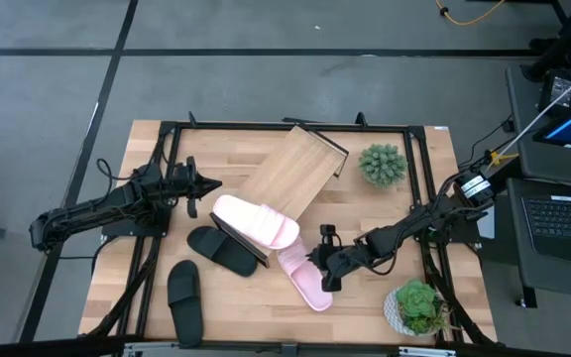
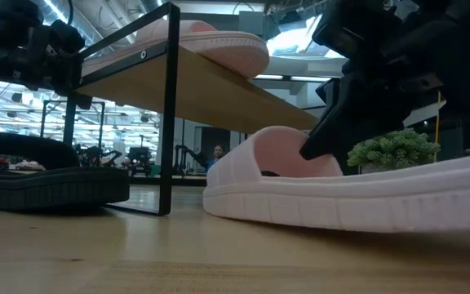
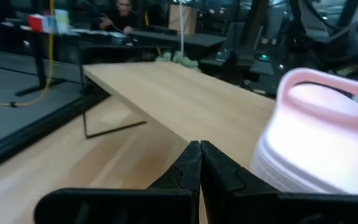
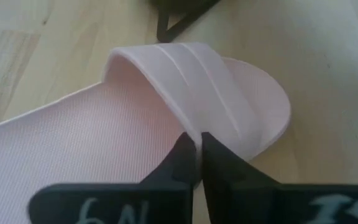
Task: Pick and place slides into the shelf
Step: Put the pink slides on the shelf
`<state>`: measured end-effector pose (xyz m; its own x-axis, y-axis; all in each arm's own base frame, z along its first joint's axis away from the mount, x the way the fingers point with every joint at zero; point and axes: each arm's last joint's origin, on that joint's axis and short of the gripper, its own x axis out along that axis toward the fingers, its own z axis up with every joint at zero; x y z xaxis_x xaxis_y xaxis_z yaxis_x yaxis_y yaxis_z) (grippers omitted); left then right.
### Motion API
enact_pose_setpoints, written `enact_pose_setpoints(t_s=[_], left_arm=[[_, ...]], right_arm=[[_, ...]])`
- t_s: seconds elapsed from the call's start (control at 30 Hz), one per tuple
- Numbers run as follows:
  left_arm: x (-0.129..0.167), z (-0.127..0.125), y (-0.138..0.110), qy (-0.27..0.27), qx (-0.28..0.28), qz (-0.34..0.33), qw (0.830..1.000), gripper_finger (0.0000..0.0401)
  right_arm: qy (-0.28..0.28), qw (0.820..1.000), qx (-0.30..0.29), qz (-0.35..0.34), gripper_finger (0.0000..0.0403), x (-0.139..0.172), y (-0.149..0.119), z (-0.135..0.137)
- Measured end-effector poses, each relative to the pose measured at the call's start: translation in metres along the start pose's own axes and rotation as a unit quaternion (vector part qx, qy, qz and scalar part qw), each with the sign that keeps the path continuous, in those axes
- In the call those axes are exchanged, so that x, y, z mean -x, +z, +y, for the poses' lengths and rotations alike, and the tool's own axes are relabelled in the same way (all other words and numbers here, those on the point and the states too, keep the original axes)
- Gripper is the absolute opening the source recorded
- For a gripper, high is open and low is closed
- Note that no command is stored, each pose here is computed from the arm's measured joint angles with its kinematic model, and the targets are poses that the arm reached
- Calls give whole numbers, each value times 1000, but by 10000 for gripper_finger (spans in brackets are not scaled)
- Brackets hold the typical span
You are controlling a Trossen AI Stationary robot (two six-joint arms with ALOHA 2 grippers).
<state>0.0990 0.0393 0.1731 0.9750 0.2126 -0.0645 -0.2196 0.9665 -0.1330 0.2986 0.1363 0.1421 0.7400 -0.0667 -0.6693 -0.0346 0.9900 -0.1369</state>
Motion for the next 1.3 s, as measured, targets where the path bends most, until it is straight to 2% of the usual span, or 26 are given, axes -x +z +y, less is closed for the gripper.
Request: enact_pose_setpoints(t_s=[0.17,0.27,0.57,0.8,1.0,1.3], left_arm=[[0,3,1,46,-17,-6,999,0],[0,3,1,55,-18,-10,998,0],[1,2,9,51,-33,-47,997,0],[4,-1,30,46,-50,-88,994,0],[9,-8,49,-2,-67,-102,993,0],[10,-8,52,-5,-67,-102,993,0]], right_arm=[[-4,1000,-14,21,14,6,-2,-1],[-21,999,-30,34,14,16,-2,-6],[-67,995,-61,42,13,62,3,-17],[-94,993,-69,11,13,91,7,-19],[-108,991,-71,-20,13,116,12,-26],[-137,987,-59,-55,13,154,12,-40]])
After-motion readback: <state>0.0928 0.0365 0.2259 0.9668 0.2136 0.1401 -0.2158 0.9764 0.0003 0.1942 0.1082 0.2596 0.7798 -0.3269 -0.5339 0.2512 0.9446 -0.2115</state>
